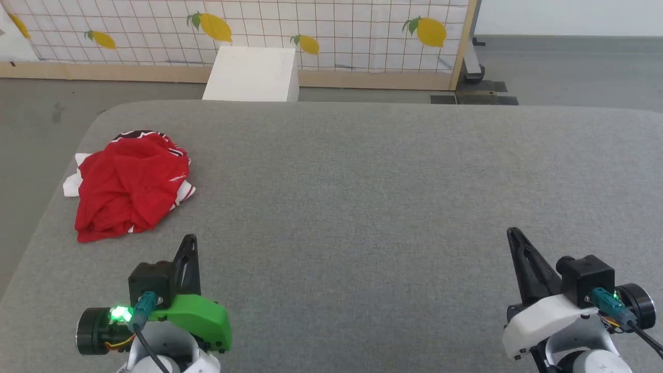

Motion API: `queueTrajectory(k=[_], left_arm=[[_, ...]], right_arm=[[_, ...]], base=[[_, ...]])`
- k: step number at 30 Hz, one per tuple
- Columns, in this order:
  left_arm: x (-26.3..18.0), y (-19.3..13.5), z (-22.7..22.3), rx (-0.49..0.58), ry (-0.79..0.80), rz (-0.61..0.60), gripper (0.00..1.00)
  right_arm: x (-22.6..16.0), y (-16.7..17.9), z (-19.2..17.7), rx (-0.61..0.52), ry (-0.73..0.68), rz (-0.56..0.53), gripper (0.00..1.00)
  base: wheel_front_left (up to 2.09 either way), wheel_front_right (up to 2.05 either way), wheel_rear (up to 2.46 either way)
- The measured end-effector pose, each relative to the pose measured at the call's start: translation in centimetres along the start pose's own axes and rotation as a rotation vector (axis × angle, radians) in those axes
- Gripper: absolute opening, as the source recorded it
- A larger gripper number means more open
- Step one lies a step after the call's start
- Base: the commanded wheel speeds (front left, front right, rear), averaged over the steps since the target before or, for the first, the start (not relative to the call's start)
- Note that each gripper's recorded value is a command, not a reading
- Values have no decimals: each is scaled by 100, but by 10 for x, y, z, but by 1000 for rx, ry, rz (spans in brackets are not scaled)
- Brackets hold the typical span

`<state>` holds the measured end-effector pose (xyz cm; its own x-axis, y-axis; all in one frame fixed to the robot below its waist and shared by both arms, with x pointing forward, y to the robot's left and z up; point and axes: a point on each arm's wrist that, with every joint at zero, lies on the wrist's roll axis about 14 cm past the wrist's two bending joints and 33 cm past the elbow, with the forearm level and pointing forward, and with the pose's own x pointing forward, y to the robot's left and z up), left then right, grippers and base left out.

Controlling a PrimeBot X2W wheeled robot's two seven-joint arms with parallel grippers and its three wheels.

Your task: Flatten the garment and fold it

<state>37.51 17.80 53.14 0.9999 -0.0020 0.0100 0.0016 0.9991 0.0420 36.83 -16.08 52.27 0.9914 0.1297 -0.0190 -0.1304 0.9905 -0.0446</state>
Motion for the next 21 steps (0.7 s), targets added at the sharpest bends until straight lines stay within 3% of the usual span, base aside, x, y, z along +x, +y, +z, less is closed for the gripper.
queueTrajectory(k=[21], left_arm=[[0, 0, 0, 0, 0, 0, 0]], right_arm=[[0, 0, 0, 0, 0, 0, 0]], base=[[0, 0, 0]])
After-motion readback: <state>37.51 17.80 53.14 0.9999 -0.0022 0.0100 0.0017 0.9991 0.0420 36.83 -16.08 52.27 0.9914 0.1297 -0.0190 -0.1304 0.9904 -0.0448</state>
